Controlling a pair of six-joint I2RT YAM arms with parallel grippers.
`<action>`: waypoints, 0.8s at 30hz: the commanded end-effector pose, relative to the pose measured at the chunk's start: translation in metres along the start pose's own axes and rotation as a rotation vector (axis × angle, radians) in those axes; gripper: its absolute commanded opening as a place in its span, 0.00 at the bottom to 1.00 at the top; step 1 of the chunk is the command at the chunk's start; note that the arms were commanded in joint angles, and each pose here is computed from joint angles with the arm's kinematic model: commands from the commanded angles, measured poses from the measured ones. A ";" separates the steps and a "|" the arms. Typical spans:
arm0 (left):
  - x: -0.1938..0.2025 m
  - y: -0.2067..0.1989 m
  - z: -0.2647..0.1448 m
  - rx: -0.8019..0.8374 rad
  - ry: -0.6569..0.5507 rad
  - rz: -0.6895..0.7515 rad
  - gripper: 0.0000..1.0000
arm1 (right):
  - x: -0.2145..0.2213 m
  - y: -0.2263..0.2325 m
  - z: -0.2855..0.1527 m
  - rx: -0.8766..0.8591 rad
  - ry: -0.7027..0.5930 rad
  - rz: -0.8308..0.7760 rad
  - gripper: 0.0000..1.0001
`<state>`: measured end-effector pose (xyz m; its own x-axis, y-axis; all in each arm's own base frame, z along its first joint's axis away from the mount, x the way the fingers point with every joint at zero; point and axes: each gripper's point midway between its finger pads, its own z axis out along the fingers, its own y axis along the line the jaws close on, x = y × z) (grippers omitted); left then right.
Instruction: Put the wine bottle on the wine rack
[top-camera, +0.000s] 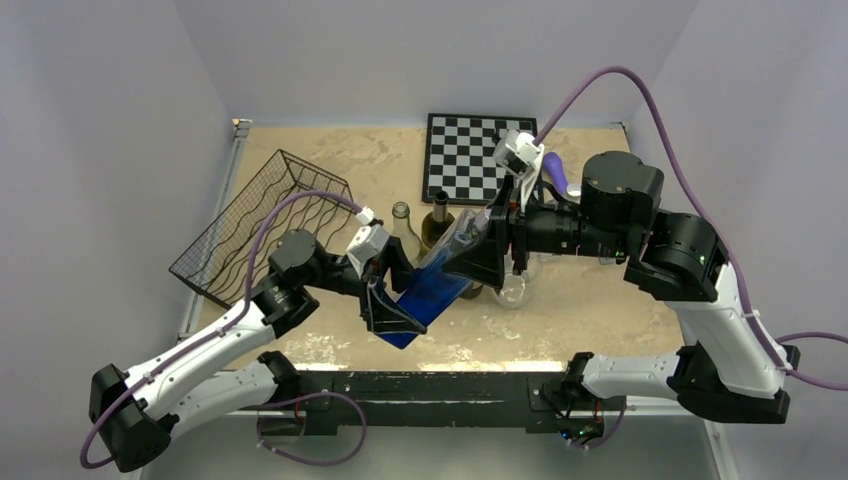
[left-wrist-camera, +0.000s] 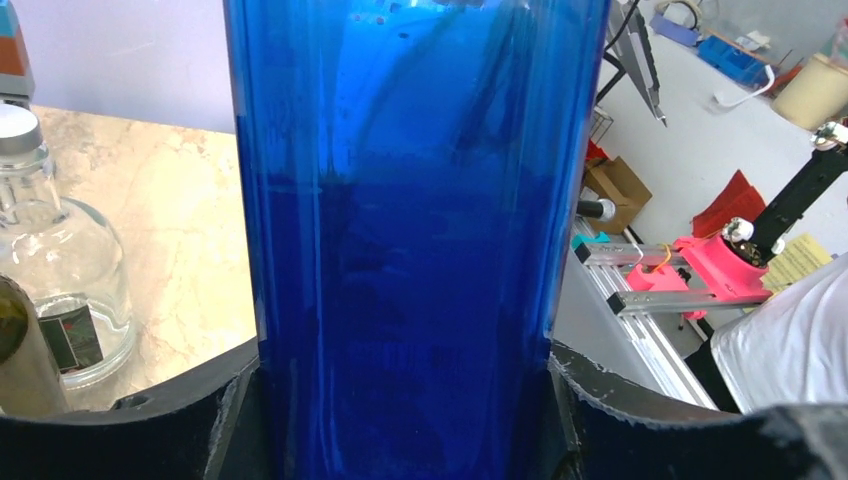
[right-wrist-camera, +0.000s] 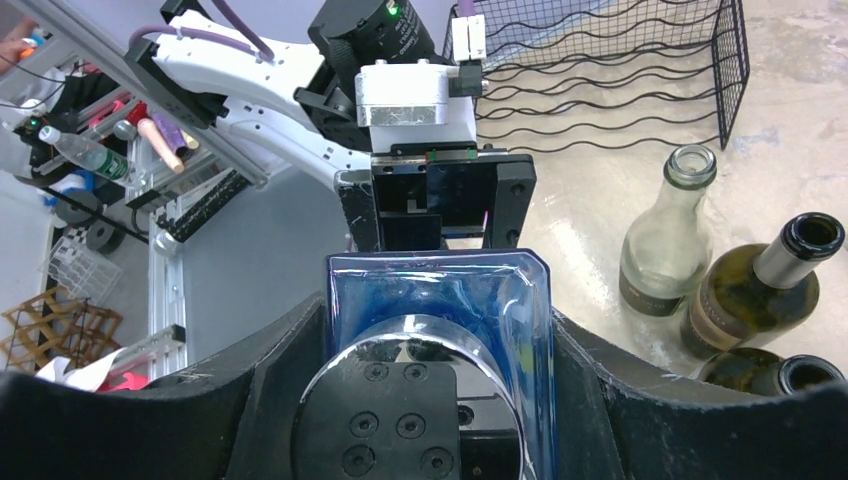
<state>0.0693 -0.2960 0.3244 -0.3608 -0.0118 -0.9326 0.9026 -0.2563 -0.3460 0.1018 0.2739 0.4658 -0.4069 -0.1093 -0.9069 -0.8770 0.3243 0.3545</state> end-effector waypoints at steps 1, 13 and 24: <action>-0.022 0.010 0.000 -0.075 -0.009 0.104 0.00 | -0.052 0.038 -0.028 -0.137 -0.227 -0.048 0.00; -0.068 0.033 -0.029 -0.400 0.008 0.405 0.00 | -0.026 0.021 -0.029 -0.086 -0.208 -0.106 0.62; -0.131 0.039 -0.070 -0.664 0.055 0.807 0.00 | -0.028 0.016 -0.031 -0.070 -0.248 -0.205 0.99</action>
<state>0.1280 -0.2669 0.3443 0.1249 0.1437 -0.9817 0.9817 0.1253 0.1432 0.1017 0.2635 0.4785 -0.2283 -0.0018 -0.9736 -0.9329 0.2866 0.2182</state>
